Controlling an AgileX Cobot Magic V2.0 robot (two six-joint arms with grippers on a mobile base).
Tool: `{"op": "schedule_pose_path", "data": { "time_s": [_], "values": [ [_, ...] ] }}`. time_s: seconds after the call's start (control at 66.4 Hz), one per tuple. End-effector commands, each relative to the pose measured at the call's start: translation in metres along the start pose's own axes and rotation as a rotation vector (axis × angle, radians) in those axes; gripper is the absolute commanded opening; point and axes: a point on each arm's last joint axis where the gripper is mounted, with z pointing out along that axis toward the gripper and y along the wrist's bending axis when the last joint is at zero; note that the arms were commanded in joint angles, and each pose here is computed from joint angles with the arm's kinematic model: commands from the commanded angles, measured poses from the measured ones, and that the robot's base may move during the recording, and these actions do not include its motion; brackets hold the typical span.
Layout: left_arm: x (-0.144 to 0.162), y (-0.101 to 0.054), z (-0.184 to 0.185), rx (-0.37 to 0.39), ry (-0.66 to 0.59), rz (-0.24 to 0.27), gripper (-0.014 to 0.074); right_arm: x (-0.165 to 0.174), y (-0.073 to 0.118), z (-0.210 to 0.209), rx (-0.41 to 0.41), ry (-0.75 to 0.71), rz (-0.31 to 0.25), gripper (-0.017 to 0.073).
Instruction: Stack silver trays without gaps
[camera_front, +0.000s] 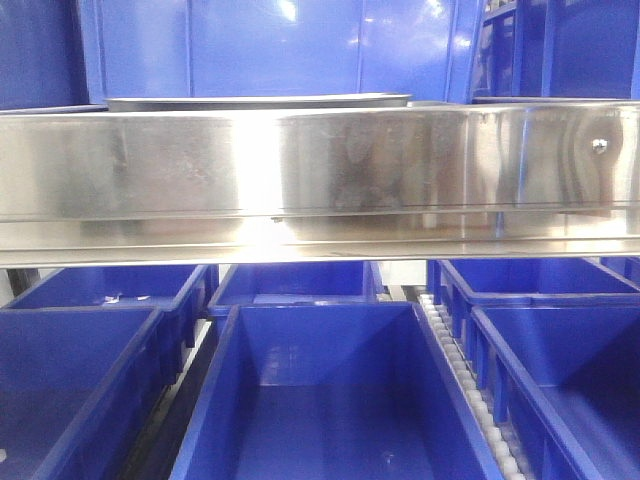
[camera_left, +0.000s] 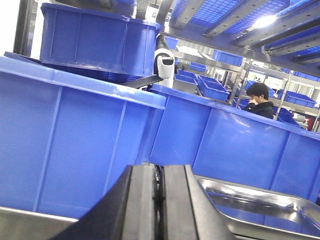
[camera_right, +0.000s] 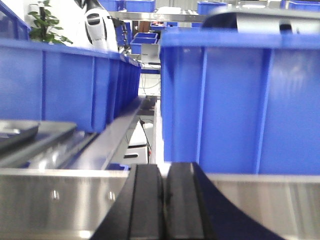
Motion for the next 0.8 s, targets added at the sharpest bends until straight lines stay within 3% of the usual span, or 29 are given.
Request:
{"op": "schedule_pose_path", "data": {
  "time_s": [0.0, 0.121, 0.467, 0.738, 0.784],
  "values": [
    [-0.001, 0.000, -0.001, 0.002, -0.016, -0.011, -0.0007, 0.011, 0.000, -0.006, 0.006, -0.043, -0.007, -0.0015],
    [-0.001, 0.000, -0.001, 0.003, -0.019, -0.011, -0.0007, 0.014, 0.000, -0.010, 0.006, -0.079, -0.008, -0.0015],
    [-0.002, 0.000, -0.001, 0.004, -0.020, -0.011, -0.0007, 0.031, 0.003, -0.010, -0.044, 0.098, 0.000, -0.0015],
    [-0.002, 0.000, -0.001, 0.004, -0.020, -0.011, -0.0007, 0.029, 0.003, -0.010, -0.058, 0.083, 0.008, -0.0015],
    [-0.002, 0.000, -0.001, 0.004, -0.020, -0.011, -0.0007, 0.029, 0.004, -0.010, -0.059, 0.083, 0.031, -0.0015]
  ]
}}
